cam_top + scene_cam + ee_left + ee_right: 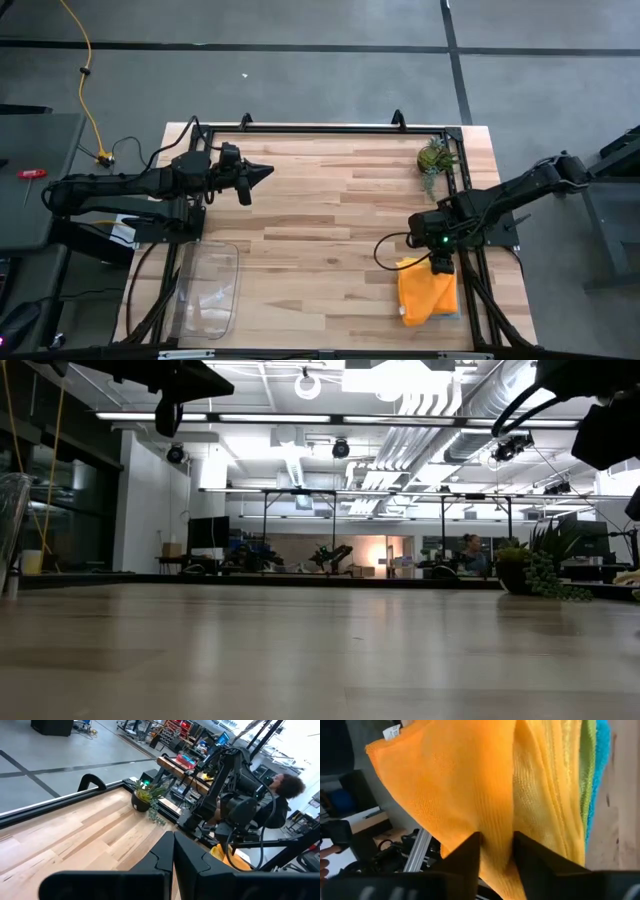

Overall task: Fold microfiber towels
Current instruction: Stack the orange microfiber cloth on top of the yellow microfiber cloth, then put the stacked microfiber cloths into the transparent bin

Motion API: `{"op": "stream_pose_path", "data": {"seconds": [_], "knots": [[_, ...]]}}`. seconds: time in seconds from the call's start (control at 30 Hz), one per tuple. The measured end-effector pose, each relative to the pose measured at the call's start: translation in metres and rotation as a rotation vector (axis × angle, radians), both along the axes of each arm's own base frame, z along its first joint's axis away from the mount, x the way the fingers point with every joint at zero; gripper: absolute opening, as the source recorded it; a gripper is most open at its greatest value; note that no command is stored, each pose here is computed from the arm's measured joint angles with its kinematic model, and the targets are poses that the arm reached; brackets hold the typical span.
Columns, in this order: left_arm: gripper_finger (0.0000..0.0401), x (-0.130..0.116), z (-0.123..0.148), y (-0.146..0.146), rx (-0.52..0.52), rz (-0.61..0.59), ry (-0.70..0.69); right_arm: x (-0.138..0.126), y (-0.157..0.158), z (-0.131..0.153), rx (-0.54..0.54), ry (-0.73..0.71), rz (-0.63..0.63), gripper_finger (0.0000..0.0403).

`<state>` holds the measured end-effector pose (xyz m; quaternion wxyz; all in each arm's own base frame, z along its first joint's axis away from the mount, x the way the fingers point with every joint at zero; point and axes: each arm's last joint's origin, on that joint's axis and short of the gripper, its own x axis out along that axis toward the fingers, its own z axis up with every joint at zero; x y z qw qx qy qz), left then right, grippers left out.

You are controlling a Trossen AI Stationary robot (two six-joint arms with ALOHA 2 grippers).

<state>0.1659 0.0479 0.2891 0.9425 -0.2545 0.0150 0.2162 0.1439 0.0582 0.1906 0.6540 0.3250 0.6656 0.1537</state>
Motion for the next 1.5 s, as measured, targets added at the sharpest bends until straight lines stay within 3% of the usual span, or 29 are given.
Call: {"op": "stream_pose_path", "data": {"seconds": [0.2, 0.47, 0.77, 1.0, 1.13, 1.2, 1.33, 1.5], "knots": [[0.0000, 0.000, 0.000, 0.000, 0.000, -0.002, 0.000, -0.005, -0.009, -0.002, -0.043, 0.057, -0.028, 0.0179], [0.0000, 0.000, 0.000, 0.000, 0.000, -0.001, 0.000, -0.004, -0.022, 0.003, -0.041, 0.047, -0.077, 0.0185], [0.0000, 0.000, 0.000, 0.000, 0.000, -0.002, 0.000, 0.017, -0.033, 0.057, -0.114, -0.245, -0.082, 0.0185], [0.0000, 0.000, 0.000, 0.000, 0.000, -0.001, 0.000, 0.046, -0.040, 0.098, -0.172, -0.531, -0.319, 0.0185], [0.0000, 0.000, 0.000, 0.000, 0.001, -0.001, 0.001, 0.062, -0.035, 0.124, -0.163, -0.707, -0.318, 0.0184], [0.0000, 0.000, 0.000, 0.000, 0.025, -0.005, 0.010, 0.069, -0.029, 0.138, -0.212, -0.773, -0.261, 0.0177], [0.0000, 0.000, 0.003, 0.000, 0.101, -0.014, 0.014, 0.081, -0.018, 0.168, -0.424, -0.891, -0.183, 0.0138], [0.0000, 0.000, 0.016, -0.003, 0.244, -0.101, -0.075, 0.093, -0.026, 0.180, -0.595, -0.989, -0.264, 0.0059]]}}
